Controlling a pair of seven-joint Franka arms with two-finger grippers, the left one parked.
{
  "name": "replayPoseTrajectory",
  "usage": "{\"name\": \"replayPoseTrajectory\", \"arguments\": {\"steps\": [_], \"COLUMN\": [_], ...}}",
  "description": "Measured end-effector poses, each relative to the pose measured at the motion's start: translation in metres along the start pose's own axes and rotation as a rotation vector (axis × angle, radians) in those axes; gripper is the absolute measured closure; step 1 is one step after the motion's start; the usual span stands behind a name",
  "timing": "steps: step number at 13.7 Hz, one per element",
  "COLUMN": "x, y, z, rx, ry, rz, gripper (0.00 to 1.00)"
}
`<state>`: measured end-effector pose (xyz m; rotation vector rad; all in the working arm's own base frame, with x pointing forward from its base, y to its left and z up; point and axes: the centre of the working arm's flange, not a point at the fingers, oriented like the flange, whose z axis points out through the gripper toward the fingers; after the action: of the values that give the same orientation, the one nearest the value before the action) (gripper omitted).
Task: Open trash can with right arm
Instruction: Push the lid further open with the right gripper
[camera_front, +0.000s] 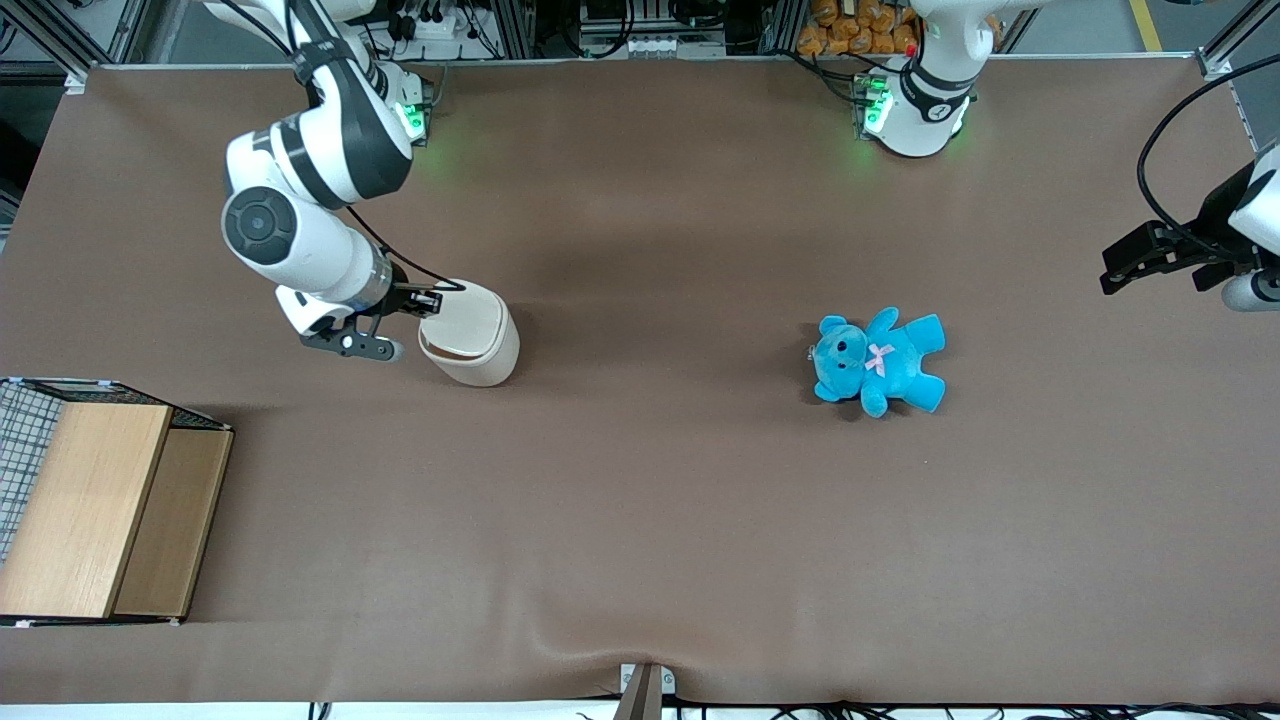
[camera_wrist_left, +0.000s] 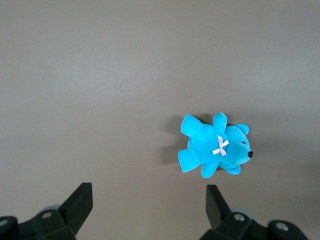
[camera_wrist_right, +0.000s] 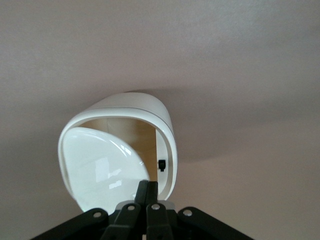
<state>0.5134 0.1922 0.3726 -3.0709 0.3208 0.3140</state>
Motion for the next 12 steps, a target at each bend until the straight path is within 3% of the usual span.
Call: {"name": "replayPoseTrajectory", "arguments": {"steps": [9, 10, 12], "x": [-0.016, -0.016, -0.015], "y": [-0.041, -0.041, -0.041], "z": [-0.053, -0.068, -0.098], "rx": [0.004, 0.002, 0.007], "ry": [0.003, -0.002, 0.001], "rz": [0.054, 0.054, 0.053], "gripper": [0.99, 0.94, 0.74]}}
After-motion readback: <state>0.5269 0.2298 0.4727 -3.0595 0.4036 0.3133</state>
